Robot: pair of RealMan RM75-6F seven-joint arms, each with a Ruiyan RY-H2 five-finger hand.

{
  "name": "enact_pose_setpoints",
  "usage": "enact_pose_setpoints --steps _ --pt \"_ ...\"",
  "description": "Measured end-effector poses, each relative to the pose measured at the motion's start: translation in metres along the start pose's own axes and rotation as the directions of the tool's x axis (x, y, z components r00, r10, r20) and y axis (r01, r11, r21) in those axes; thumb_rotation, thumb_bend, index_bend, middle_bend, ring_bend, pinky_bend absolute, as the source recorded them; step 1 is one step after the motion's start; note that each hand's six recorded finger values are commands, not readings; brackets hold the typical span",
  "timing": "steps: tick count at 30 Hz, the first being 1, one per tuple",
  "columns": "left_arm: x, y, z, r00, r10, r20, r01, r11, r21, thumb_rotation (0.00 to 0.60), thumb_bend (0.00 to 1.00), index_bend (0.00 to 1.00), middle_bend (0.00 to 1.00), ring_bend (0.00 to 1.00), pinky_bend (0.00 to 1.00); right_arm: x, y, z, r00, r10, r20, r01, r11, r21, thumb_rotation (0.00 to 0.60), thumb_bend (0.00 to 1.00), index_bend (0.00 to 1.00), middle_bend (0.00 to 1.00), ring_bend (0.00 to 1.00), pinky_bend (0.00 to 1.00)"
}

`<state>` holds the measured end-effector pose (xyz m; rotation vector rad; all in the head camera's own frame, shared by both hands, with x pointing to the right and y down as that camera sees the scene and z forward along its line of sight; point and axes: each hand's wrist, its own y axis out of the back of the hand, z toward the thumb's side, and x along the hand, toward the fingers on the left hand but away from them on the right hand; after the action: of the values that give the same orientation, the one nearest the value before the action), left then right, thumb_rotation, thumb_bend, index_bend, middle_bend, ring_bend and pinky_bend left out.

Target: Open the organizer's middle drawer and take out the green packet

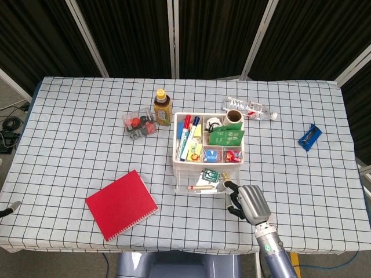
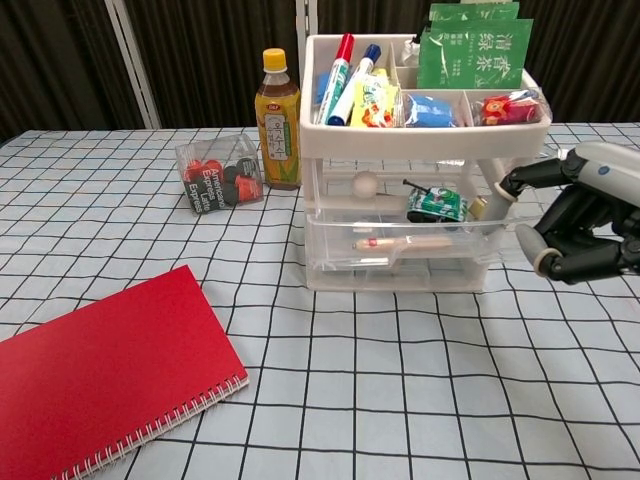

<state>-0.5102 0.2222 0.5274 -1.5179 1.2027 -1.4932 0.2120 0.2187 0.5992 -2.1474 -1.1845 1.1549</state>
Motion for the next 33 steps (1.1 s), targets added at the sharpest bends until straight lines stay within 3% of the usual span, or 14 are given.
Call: enact_pose_setpoints --steps 9,33 --pt "0.000 0.000 0.001 1.000 -0.001 0.002 0.001 1.000 0.003 0.600 0.06 0.00 0.00 0.00 0.00 0.010 0.007 0.004 0.999 -0.017 -0.029 0.017 1.000 -0.006 0.600 0.56 0.70 0.96 0.95 0.77" --pt "0.000 -0.002 0.002 1.000 -0.006 0.004 0.006 1.000 0.005 0.600 0.06 0.00 0.00 0.00 0.00 0.017 0.016 -0.008 1.000 -0.025 -0.004 0.025 1.000 -0.007 0.600 0.56 0.72 0.96 0.95 0.77"
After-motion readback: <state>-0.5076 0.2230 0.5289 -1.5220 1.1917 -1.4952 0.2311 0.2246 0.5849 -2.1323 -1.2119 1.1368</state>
